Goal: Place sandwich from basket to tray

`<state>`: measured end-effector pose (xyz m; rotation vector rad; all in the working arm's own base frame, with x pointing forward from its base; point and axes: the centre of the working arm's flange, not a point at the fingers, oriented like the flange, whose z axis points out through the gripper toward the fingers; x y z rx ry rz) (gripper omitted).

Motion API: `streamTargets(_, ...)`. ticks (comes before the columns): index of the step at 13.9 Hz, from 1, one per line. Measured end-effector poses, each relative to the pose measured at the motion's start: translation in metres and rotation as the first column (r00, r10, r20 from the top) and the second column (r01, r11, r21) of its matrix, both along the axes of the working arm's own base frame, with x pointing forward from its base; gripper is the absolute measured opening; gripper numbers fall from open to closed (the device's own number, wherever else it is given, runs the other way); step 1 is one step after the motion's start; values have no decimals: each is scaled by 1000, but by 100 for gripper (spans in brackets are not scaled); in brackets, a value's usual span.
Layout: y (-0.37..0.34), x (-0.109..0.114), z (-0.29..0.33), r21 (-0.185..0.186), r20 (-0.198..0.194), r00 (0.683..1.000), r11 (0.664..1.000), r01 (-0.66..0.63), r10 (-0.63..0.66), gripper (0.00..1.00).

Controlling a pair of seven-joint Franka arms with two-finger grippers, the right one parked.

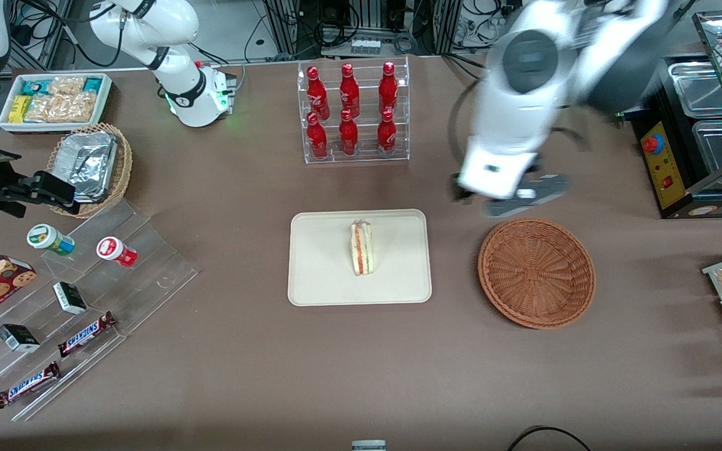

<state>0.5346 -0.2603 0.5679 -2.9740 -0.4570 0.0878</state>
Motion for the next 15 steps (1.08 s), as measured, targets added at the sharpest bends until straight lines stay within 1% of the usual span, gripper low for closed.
streamTargets(2, 70, 7, 21, -19, -23, 998, 998, 52, -53, 100)
streamTargets(4, 146, 8, 32, -49, -37, 993, 992, 114, -116, 100)
streamTargets(6, 216, 5, 37, -81, -44, 987, 985, 152, -156, 100)
streamTargets(8, 263, 3, 38, -101, -47, 981, 978, 184, -190, 100)
streamTargets(10, 279, 2, 38, -110, -48, 979, 975, 193, -199, 100)
streamTargets(11, 277, 2, 38, -119, -44, 978, 973, 196, -203, 100)
streamTargets(13, 266, 3, 38, -153, -35, 976, 966, 209, -216, 100)
streamTargets(15, 260, 3, 39, -161, -28, 974, 963, 218, -225, 100)
